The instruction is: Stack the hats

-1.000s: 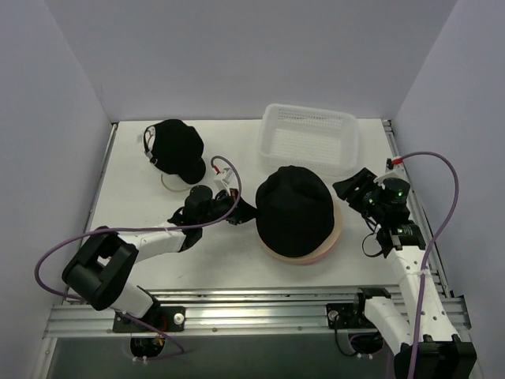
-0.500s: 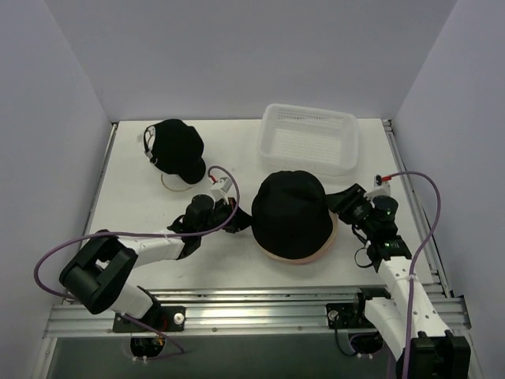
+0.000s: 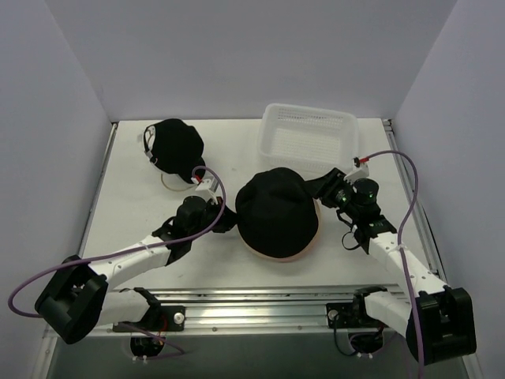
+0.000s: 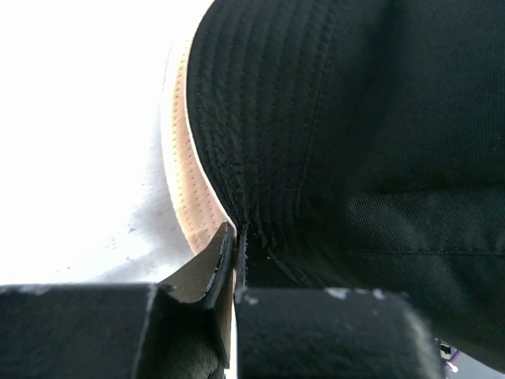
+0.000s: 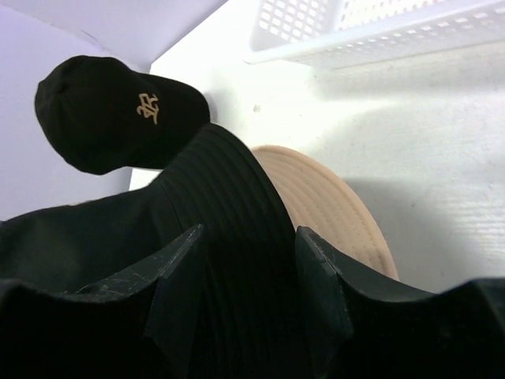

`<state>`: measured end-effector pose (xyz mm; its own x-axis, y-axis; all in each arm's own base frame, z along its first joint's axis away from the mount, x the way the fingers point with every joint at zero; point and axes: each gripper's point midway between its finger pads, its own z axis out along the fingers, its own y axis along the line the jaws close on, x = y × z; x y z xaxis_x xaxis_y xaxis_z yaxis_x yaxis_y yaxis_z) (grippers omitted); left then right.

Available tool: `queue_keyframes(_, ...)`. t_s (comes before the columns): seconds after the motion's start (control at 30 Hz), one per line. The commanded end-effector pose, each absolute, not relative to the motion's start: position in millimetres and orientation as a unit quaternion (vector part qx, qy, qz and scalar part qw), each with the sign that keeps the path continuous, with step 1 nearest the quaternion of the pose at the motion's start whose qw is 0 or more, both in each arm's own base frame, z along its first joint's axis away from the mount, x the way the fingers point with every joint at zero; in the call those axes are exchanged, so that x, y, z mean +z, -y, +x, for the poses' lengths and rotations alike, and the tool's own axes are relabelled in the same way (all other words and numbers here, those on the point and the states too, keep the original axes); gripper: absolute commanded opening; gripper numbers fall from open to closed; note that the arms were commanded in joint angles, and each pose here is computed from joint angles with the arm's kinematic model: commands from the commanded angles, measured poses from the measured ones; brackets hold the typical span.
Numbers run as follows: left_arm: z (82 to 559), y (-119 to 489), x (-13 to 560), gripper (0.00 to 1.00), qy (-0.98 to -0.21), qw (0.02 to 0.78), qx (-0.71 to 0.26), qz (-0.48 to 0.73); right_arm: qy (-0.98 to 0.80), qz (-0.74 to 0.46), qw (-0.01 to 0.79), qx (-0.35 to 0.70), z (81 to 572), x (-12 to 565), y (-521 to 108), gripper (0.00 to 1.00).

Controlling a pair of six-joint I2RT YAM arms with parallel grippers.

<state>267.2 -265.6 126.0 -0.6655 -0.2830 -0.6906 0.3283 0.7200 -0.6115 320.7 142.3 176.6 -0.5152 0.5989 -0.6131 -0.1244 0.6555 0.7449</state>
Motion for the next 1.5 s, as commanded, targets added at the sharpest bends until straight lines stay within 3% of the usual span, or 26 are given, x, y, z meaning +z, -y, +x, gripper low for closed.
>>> queue_keyframes(0.0,273,256,121,0.02,-0.842,0.418,-0.341,0.007,-0.746,0.116,0.505,0.419,335,215,-148,0.45)
queue_keyframes(0.33,296,246,130,0.02,-0.847,0.424,-0.32,-0.01,-0.725,0.121,0.508,0.45,314,223,-124,0.48)
queue_keyframes(0.67,327,240,137,0.02,-0.857,0.42,-0.298,-0.011,-0.721,0.129,0.483,0.48,293,183,-131,0.47)
queue_keyframes(1.47,327,246,135,0.02,-0.855,0.413,-0.313,-0.007,-0.709,0.075,0.485,0.507,296,193,-166,0.46)
